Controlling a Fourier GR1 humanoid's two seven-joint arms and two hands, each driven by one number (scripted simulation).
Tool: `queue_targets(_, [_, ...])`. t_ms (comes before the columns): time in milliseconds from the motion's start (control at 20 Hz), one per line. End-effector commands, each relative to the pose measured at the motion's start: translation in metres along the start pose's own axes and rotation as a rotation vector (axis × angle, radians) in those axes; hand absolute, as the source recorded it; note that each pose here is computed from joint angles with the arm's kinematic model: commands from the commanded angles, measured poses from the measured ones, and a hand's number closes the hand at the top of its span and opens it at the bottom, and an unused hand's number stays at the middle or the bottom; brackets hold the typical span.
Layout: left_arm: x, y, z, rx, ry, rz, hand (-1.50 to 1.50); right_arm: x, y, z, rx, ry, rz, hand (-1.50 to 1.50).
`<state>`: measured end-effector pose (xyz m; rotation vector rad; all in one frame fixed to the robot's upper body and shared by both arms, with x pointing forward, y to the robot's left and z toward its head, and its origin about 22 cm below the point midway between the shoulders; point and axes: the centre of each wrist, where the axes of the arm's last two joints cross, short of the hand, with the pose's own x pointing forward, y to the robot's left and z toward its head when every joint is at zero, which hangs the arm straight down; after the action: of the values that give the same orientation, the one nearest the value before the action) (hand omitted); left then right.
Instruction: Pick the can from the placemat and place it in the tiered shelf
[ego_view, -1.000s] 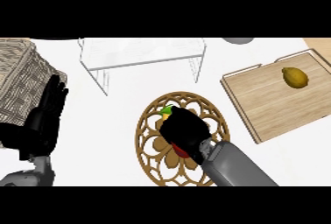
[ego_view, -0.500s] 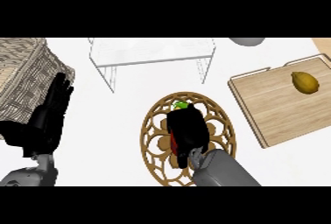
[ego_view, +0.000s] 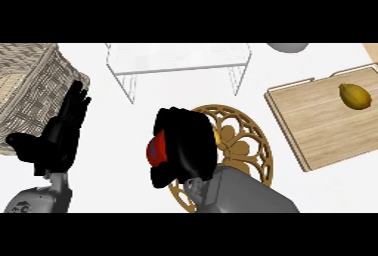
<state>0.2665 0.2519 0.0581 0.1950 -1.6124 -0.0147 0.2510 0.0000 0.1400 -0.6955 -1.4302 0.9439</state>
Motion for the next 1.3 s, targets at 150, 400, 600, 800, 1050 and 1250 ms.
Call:
queue_targets(150, [-0.006, 0.007, -0.001, 0.030, 0.014, -0.007, 0.00, 0.056, -0.050, 0.004, -0.255, 0.092, -0.162, 1.50])
queue_targets(400, [-0.002, 0.016, 0.003, 0.040, 0.001, 0.007, 0.00, 0.076, -0.068, -0.019, -0.328, 0.144, -0.114, 1.50])
queue_targets(600, [-0.003, 0.004, 0.004, 0.036, 0.015, -0.002, 0.00, 0.085, -0.088, -0.031, -0.368, 0.166, -0.134, 1.50])
queue_targets(800, [-0.004, 0.014, -0.011, 0.039, 0.009, 0.013, 0.00, 0.083, -0.085, -0.050, -0.403, 0.175, -0.139, 1.50])
queue_targets(1050, [-0.003, 0.003, 0.010, 0.019, 0.010, 0.011, 0.00, 0.063, -0.077, -0.077, -0.428, 0.192, -0.175, 1.50])
queue_targets(1250, [0.006, 0.011, 0.003, 0.030, -0.009, 0.009, 0.00, 0.043, -0.068, -0.106, -0.467, 0.197, -0.178, 1.50])
